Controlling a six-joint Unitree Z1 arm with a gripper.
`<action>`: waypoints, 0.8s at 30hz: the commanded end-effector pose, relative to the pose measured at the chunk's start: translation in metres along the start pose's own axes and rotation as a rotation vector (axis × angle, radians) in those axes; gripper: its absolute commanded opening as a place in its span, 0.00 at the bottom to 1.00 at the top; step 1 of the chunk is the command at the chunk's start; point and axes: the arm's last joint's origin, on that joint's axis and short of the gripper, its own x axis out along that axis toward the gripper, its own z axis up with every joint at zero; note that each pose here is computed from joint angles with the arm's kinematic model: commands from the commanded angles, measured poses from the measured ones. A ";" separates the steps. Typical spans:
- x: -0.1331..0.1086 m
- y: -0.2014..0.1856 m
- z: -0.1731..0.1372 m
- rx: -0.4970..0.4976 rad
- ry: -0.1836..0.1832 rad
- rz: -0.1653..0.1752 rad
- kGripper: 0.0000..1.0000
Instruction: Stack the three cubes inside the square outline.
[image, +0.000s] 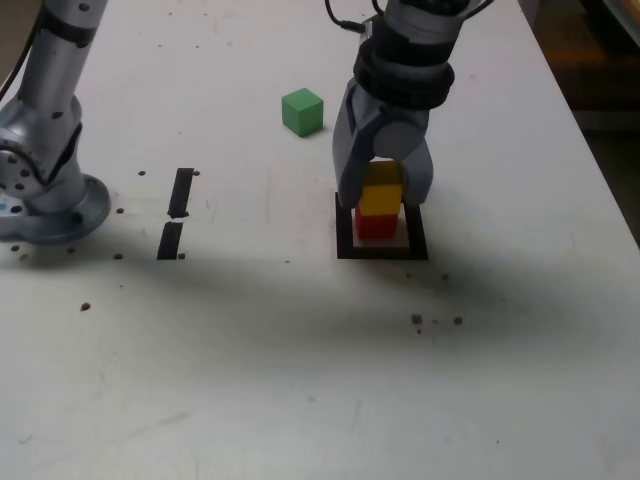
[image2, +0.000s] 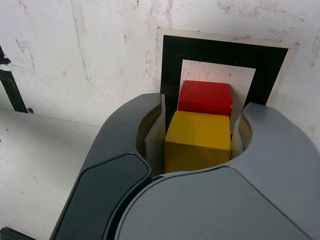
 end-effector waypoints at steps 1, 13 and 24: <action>0.001 -0.001 0.001 0.005 0.002 0.000 0.57; -0.006 0.002 -0.011 0.000 0.016 0.013 0.99; -0.006 0.008 -0.029 -0.008 0.074 0.011 1.00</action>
